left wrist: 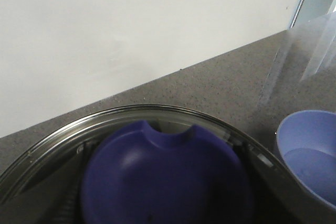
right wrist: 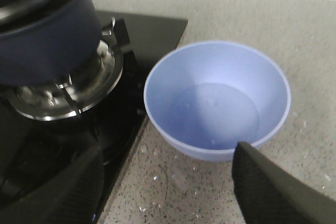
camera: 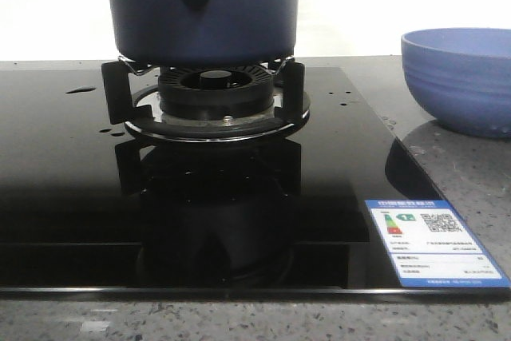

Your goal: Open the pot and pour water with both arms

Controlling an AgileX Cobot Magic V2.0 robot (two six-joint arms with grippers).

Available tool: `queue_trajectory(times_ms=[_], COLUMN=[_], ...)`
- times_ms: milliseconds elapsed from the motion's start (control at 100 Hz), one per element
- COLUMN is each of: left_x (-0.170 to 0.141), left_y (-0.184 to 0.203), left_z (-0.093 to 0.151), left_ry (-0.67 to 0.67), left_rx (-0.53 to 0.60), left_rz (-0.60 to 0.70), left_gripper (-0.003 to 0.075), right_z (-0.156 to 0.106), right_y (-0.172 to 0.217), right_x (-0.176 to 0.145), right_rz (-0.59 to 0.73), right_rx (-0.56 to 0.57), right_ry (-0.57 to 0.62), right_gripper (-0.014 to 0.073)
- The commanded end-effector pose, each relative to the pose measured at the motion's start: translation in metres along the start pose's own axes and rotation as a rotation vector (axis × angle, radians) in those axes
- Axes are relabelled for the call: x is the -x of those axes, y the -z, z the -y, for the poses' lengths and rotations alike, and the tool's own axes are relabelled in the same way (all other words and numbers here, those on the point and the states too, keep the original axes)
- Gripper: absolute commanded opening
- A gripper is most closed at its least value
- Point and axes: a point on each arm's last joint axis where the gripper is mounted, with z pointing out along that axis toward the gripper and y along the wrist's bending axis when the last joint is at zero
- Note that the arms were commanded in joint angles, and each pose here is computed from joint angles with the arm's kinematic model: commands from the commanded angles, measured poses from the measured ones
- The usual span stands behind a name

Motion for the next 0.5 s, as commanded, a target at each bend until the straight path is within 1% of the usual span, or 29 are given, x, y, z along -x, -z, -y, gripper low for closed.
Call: queue_trajectory(times_ms=[0,140,210,330,490], left_x=[0.038,0.047,0.051,0.054,0.057], left_y=[0.032,0.053,0.064,0.081,0.100], left_z=[-0.010,-0.027,-0.036,-0.049,-0.065], left_ry=[0.001,0.007,0.009,0.016,0.024], left_rx=[0.071,0.126,0.152,0.196,0.252], left_rz=[0.184,0.215,0.223,0.229,0.231], left_gripper=[0.0379,0.0379,0.0379,0.0379,0.0379], right_z=[0.003,0.008,0.012,0.023,0.040], right_y=[-0.007,-0.027,-0.037,-0.057,-0.088], right_x=[0.021,0.044,0.057,0.078,0.099], right_rz=[0.026,-0.047,-0.079,-0.156,-0.310], right_rx=[-0.006,0.005,-0.008,-0.063,-0.143], right_ry=[0.004,-0.031,-0.042,-0.032,-0.024], right_gripper=[0.0468,0.0468,0.0468,0.0467,0.0467])
